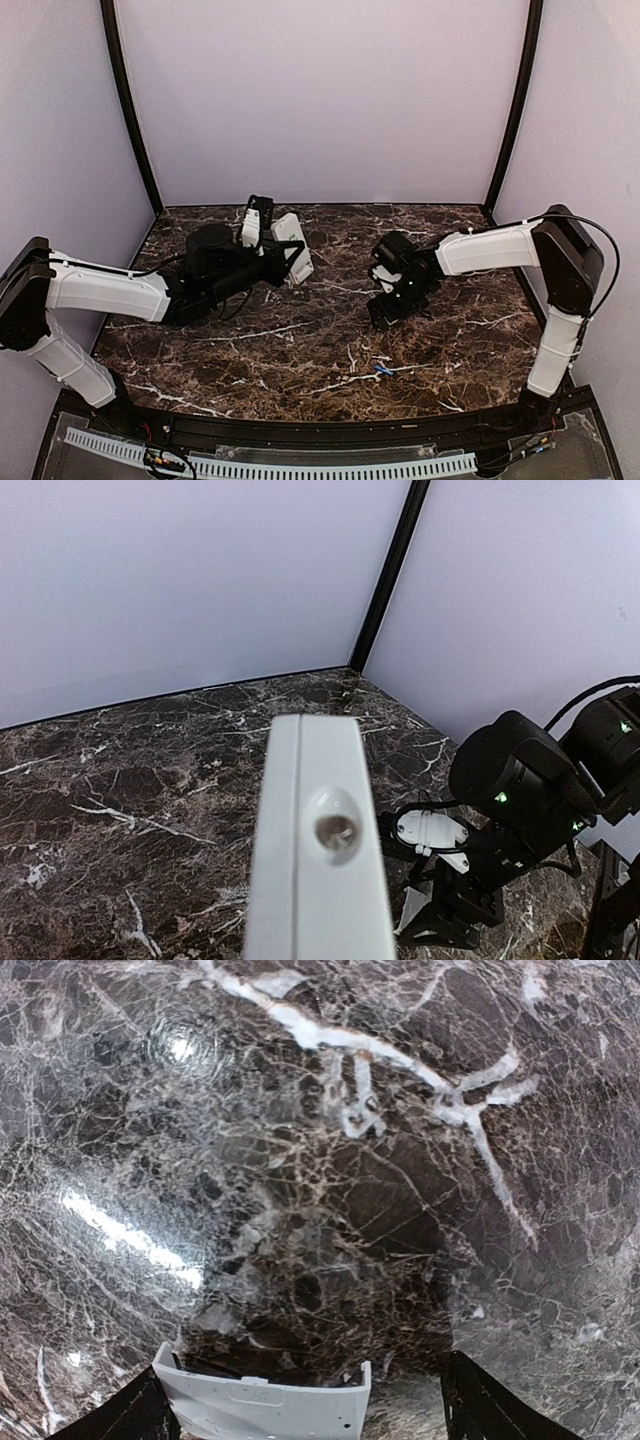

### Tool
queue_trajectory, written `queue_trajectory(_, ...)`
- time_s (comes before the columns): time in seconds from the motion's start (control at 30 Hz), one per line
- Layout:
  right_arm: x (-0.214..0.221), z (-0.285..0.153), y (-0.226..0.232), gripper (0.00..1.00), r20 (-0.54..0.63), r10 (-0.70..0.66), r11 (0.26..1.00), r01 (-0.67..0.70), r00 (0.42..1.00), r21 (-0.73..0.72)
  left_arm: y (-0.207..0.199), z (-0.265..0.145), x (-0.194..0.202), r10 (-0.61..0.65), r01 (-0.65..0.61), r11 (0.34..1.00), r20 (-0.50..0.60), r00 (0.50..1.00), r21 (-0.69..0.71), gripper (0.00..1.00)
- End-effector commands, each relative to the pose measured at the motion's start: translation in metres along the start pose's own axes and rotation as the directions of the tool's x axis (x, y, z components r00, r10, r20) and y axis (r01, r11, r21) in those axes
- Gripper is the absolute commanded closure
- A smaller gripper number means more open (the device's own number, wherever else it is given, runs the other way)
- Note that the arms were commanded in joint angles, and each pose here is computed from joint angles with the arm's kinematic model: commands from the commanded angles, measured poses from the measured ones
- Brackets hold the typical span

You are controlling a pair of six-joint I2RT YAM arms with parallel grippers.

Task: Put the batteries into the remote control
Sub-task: Place the battery cover at the center of the board.

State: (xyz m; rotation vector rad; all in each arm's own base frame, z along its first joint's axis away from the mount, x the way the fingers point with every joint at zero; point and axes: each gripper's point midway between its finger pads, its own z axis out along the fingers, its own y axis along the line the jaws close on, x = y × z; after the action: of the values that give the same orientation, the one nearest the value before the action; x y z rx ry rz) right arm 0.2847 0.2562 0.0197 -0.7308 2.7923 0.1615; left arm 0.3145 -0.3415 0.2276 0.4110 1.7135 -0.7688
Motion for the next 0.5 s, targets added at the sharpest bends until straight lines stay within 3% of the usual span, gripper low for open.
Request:
queue_trajectory(0.0, 0.026, 0.01, -0.003, 0.13, -0.117, -0.001, 1.0, 0.0, 0.993, -0.006, -0.005, -0.01, -0.018, -0.004, 0.003, 1.0, 0.04, 0.999, 0.019, 1.0)
queue_trajectory(0.27, -0.011, -0.039, 0.017, 0.09, 0.055, -0.081, 0.989, 0.087, 0.995, -0.117, -0.008, -0.012, -0.025, -0.012, 0.01, 0.999, 0.052, 0.999, 0.033, 1.0)
queue_trajectory(0.47, -0.005, -0.036, 0.013, 0.11, 0.002, -0.05, 0.988, 0.05, 0.999, -0.145, -0.01, -0.012, -0.026, -0.019, 0.017, 0.999, 0.052, 0.998, 0.04, 1.0)
